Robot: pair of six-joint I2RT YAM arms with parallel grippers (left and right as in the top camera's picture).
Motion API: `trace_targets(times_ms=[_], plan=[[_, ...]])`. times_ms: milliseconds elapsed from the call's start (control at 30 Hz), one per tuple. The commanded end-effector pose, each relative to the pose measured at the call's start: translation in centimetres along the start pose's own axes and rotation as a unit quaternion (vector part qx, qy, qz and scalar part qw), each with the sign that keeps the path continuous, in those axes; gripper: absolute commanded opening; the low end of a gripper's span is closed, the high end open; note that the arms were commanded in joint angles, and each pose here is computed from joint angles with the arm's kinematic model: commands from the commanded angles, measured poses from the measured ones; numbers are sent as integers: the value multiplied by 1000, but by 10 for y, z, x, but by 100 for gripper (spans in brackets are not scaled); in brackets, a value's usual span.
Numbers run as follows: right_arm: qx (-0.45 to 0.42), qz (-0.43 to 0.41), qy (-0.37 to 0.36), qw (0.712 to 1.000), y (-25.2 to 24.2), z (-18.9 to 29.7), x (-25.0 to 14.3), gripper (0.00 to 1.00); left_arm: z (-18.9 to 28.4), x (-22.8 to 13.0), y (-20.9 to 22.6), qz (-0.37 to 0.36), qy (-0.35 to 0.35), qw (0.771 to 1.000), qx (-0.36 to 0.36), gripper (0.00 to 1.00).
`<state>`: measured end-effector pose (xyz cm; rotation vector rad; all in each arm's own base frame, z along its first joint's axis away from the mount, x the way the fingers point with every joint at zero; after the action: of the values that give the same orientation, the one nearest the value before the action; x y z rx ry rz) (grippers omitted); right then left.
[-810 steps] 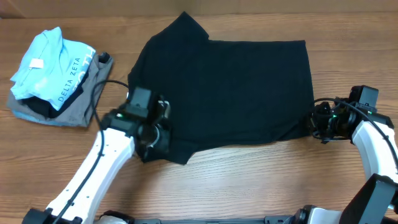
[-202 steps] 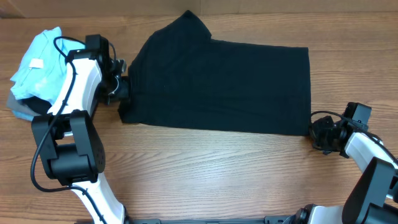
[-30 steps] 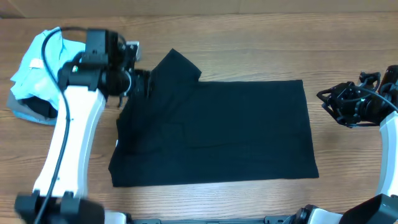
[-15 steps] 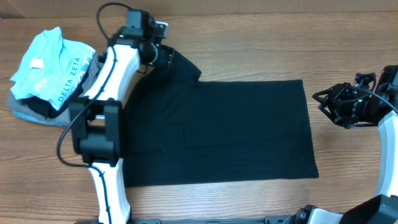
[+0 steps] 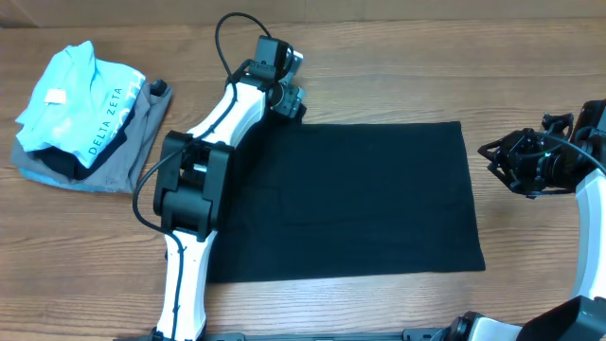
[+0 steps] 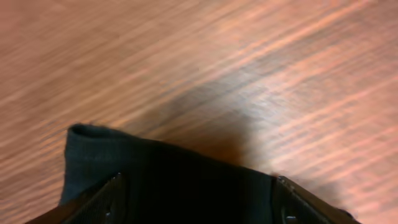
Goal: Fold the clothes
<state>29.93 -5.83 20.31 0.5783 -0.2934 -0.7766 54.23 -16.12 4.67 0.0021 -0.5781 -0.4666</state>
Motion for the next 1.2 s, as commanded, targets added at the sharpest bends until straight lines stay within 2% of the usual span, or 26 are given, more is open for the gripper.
trace_targets(times_ms=[0, 300, 567, 700, 833, 900, 967, 1000, 1033, 1067, 1100, 1167], plan=[[-1, 13, -13, 1000, 5, 7, 1, 42, -10, -2, 15, 23, 3, 999, 37, 77], [-20, 11, -20, 1000, 0, 7, 3, 42, 17, 30, 25, 33, -16, 999, 33, 80], [-20, 11, -19, 1000, 0, 7, 3, 42, 5, 21, 34, 61, -10, 998, 33, 79], [-20, 11, -19, 1000, 0, 7, 3, 41, -14, 13, 29, 65, -9, 998, 0, 82], [-22, 8, -15, 1000, -1, 7, 1, 42, -26, 6, 26, 66, -3, 998, -5, 79], [-24, 6, -12, 1000, -2, 7, 0, 42, -30, 3, 26, 66, 1, 998, -6, 75], [-30, 5, -13, 999, -3, 7, -1, 42, -32, 0, 25, 66, 6, 998, -7, 65], [-34, 5, -15, 999, -4, 7, 0, 42, -32, -1, 25, 66, 8, 998, -7, 56], [-38, 5, -17, 999, -6, 8, 0, 42, -32, -1, 24, 66, 10, 998, -8, 41], [-41, 5, -18, 999, -6, 8, 1, 42, -32, -2, 24, 66, 11, 998, -8, 35], [-44, 6, -22, 999, -7, 8, 2, 42, -31, -3, 24, 66, 13, 998, -9, 24], [-49, 9, -32, 998, -8, 8, 6, 42, -30, -4, 22, 66, 18, 998, -15, 11]])
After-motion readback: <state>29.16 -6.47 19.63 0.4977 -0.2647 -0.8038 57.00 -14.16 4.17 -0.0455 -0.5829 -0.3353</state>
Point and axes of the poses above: each gripper's point midway between its finger pads, its own z axis back along the fingers, its own y axis along the line the jaws close on, x = y × z, the point moved 4 cm from there along z, back along the fingers, and after that the axes turned 3 degrees about -z, right-handed, at the moved point
